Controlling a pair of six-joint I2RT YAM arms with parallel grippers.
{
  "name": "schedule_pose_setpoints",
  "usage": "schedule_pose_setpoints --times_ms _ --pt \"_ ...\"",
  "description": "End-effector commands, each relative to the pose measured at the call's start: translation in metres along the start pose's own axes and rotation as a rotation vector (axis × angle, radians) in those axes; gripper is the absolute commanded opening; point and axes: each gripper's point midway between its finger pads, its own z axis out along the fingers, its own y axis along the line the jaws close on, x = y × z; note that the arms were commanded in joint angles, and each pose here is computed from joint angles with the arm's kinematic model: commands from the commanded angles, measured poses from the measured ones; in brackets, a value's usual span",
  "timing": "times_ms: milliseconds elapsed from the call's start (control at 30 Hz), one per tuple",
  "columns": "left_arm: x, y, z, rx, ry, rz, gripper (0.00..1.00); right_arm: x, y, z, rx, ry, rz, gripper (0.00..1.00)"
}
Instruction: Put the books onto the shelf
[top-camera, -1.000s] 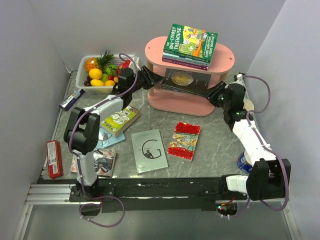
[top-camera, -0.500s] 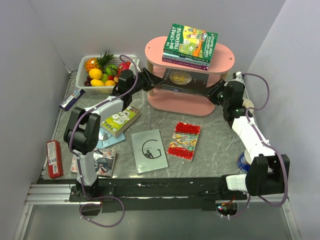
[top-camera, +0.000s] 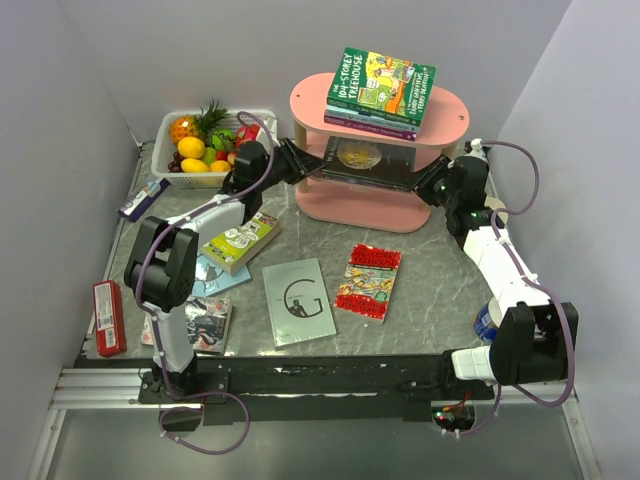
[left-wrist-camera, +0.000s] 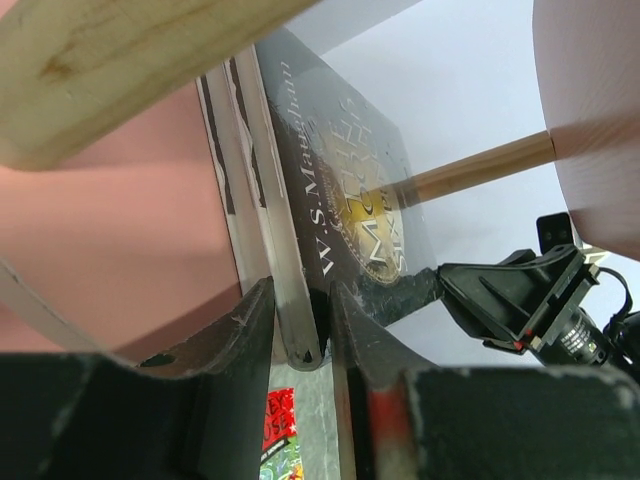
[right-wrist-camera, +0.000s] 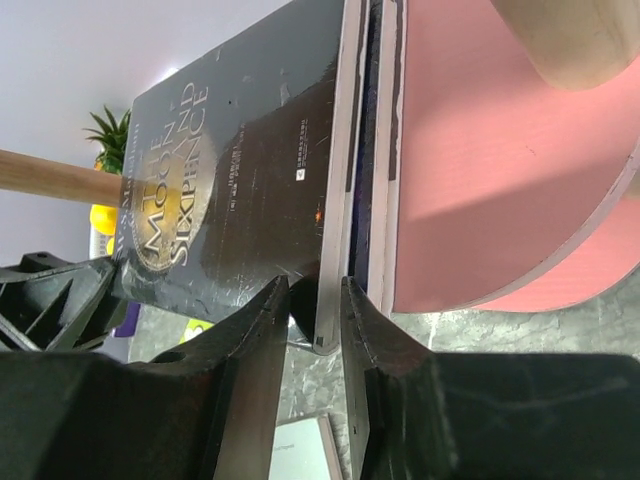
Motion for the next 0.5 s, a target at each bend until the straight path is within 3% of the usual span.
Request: schedule_pose_setpoints --times_ms 0,467 --pt "-0.005 -0.046 -0.014 0.116 -0.006 0.052 0.27 -0.026 0.025 0.000 -0.062 -0.063 -0.023 0.33" --pt "0.004 -0.063 -0.009 0.140 0.024 0.090 0.27 -0.035 0.023 -0.003 -0.055 -0.086 -0.023 0.33"
